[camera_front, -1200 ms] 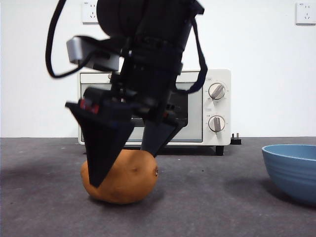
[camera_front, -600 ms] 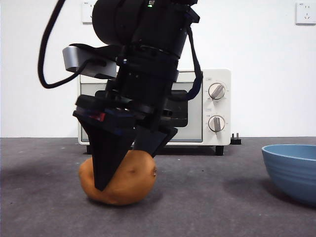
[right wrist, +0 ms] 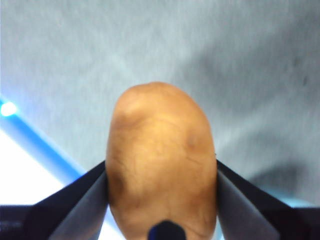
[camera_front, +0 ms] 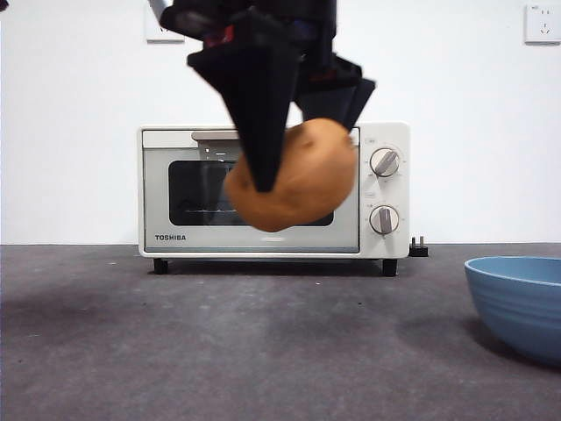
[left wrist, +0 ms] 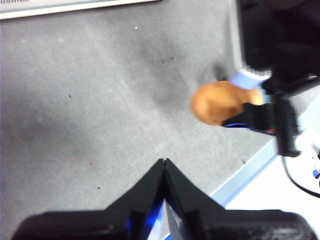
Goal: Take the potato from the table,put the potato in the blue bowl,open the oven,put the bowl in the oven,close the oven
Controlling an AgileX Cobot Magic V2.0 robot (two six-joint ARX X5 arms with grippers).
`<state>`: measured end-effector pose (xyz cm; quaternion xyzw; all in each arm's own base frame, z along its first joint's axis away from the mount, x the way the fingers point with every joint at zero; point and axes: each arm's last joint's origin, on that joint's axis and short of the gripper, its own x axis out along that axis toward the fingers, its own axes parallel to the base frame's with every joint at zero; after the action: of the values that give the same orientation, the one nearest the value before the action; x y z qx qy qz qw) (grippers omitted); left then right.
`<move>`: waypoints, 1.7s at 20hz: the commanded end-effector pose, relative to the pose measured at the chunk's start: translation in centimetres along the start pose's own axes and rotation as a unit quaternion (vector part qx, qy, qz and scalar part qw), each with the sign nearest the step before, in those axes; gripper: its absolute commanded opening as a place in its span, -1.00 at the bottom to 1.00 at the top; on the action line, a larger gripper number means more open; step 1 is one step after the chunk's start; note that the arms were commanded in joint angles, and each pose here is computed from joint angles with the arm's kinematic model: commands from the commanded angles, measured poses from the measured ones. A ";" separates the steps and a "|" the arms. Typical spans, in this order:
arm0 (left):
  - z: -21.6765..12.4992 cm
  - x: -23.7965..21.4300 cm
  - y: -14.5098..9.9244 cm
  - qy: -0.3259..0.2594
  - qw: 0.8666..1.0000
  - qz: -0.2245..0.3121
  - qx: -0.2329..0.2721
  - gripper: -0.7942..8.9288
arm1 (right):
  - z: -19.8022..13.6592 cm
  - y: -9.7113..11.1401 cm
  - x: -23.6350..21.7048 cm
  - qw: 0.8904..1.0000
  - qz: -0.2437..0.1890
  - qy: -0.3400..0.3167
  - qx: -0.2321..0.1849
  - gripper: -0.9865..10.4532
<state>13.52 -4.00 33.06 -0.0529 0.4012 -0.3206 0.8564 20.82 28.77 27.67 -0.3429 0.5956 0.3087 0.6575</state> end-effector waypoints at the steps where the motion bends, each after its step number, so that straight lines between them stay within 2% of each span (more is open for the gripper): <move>1: 0.2 0.0 0.0 -0.002 1.000 -0.005 0.011 -0.85 | -0.9 0.0 -0.6 1.000 -0.006 0.007 0.012 -0.83; 5: 0.3 0.2 0.1 0.002 1.000 -0.005 0.009 -0.85 | -3.6 -1.3 -3.2 0.998 -0.016 -0.027 0.053 -0.83; 9: 0.3 0.2 0.1 0.002 1.000 -0.005 0.009 -0.85 | -8.7 -3.1 -5.9 0.991 -0.029 -0.069 0.113 -0.83; 12: 0.3 0.2 0.1 0.001 1.000 -0.005 0.005 -0.85 | -13.3 -4.0 -6.5 0.978 -0.065 -0.096 0.171 -0.83; 17: 0.3 0.3 0.1 0.002 1.000 -0.005 0.004 -0.85 | -18.3 -4.7 -4.4 0.948 -0.072 -0.154 0.268 -0.83; 18: 0.3 0.3 0.1 0.002 1.000 -0.005 0.001 -0.85 | -18.7 -4.8 -3.6 0.942 -0.072 -0.161 0.286 -0.83; 21: 0.4 0.3 0.1 0.000 1.000 -0.005 -0.004 -0.85 | -19.1 -5.4 -0.7 0.935 -0.073 -0.149 0.313 -0.83; 24: 0.4 0.3 0.1 -0.002 1.000 -0.005 -0.003 -0.85 | -18.7 -6.2 2.3 0.929 -0.043 -0.158 0.333 -0.83; 28: 0.6 0.4 0.2 -0.006 1.000 -0.005 -0.013 -0.85 | -18.8 -7.9 4.7 0.914 -0.050 -0.153 0.373 -0.83; 31: 0.7 0.5 0.2 -0.008 1.000 -0.005 -0.012 -0.85 | -18.3 -9.1 5.7 0.913 -0.012 -0.152 0.379 -0.83; 34: 0.8 0.7 0.4 -0.005 1.000 -0.005 -0.014 -0.85 | -17.6 -9.6 6.5 0.911 -0.006 -0.149 0.383 -0.83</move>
<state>14.63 -4.21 32.82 -0.0652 0.4057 -0.3149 0.8556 19.34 8.85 21.27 -0.0146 0.5577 0.0983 0.8241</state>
